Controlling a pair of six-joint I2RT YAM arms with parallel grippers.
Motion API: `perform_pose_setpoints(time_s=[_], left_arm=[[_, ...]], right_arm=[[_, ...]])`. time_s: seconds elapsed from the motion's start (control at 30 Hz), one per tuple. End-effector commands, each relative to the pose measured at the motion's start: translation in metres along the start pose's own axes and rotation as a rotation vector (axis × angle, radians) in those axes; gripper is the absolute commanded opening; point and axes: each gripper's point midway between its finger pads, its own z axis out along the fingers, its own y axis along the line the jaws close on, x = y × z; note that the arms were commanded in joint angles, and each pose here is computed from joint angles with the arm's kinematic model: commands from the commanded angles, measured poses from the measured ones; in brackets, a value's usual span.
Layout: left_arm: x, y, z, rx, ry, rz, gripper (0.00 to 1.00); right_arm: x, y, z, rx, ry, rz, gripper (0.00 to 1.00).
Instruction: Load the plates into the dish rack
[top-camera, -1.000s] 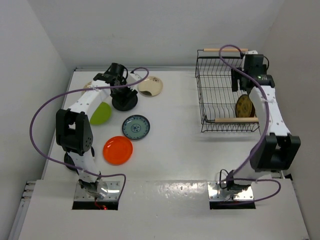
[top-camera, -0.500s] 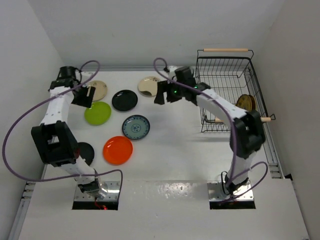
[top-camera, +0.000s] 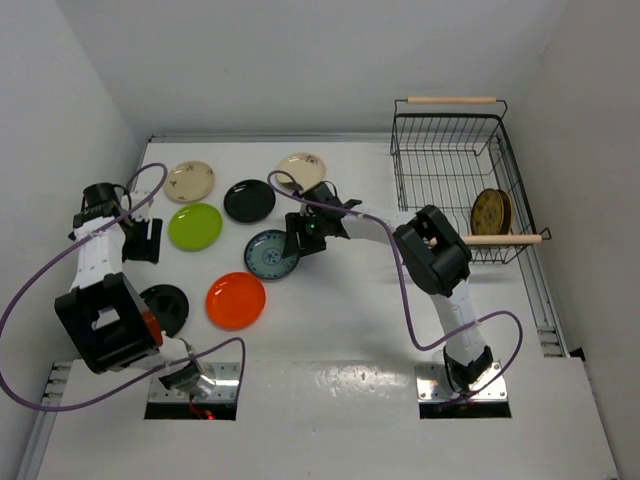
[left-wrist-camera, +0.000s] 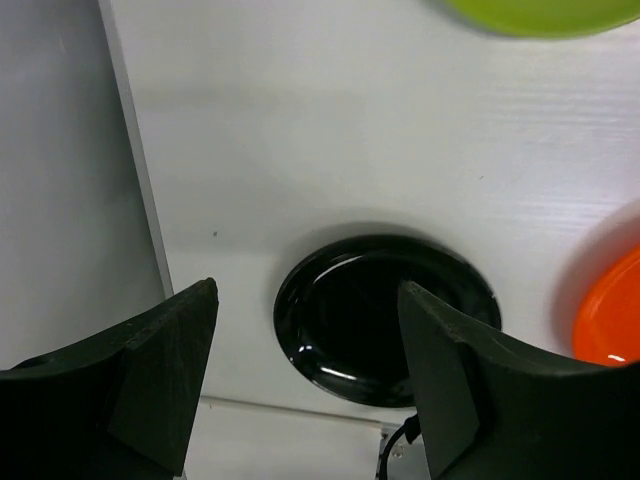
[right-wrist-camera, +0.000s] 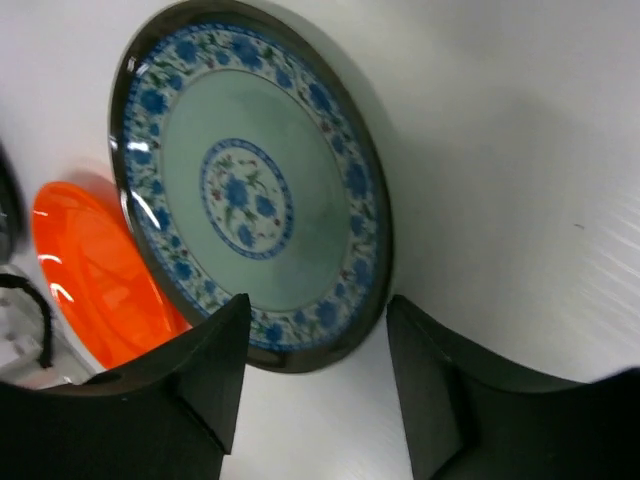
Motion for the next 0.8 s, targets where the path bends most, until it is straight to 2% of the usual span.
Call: perform_pose_setpoints(time_s=[0.0,0.07,0.1,0.2,0.3,0.33,0.4,0.47,0.5,0.57,0.67,0.7,0.73,0.77], left_arm=[[0.014,0.018,-0.002,-0.032,-0.001,-0.004,0.77],[0.014,0.019,-0.002,-0.027,-0.004,-0.003,0.77],[0.016,0.021,-0.002,-0.024,-0.007,-0.014,0.77],[0.011,0.025,-0.006,-0.030,-0.029,-0.009,0.77],[0.000,0.027,-0.012,-0.028,-0.062,-0.006,0.77],[-0.001,0.028,-0.010,-0.025,-0.058,-0.006,0.77],[-0.007,0.026,-0.008,0.000,-0.073,-0.005,0.77],[-0.016,0.025,-0.010,0.007,-0.093,0.004,0.77],[-0.015,0.022,-0.003,0.029,-0.078,-0.010,0.77],[-0.026,0.022,-0.004,0.035,-0.097,-0.009,0.76],[-0.041,0.018,-0.004,0.050,-0.116,0.004,0.76],[-0.045,0.013,-0.001,0.060,-0.114,0.009,0.74],[-0.046,0.010,-0.001,0.064,-0.116,0.017,0.74],[-0.049,0.011,0.000,0.064,-0.116,0.017,0.74]], right_arm=[[0.004,-0.007,0.018,-0.001,-0.006,0.069,0.52],[0.007,-0.006,0.022,-0.016,-0.004,0.107,0.40],[0.003,-0.005,0.018,-0.024,-0.016,0.120,0.23],[-0.004,-0.008,0.010,-0.020,-0.049,0.125,0.02],[-0.024,-0.005,-0.020,-0.030,-0.131,0.079,0.00],[-0.044,0.009,-0.047,-0.057,-0.194,0.046,0.00],[-0.055,0.010,-0.069,-0.042,-0.232,-0.022,0.00],[-0.079,0.029,-0.121,-0.045,-0.337,-0.117,0.00],[-0.091,0.025,-0.138,0.001,-0.389,-0.153,0.00],[-0.110,0.033,-0.199,0.035,-0.503,-0.217,0.00],[-0.127,0.018,-0.269,0.195,-0.601,-0.274,0.00],[-0.138,-0.007,-0.300,0.275,-0.643,-0.268,0.00],[-0.135,-0.022,-0.323,0.369,-0.630,-0.251,0.00],[-0.140,-0.050,-0.356,0.528,-0.672,-0.254,0.00]])
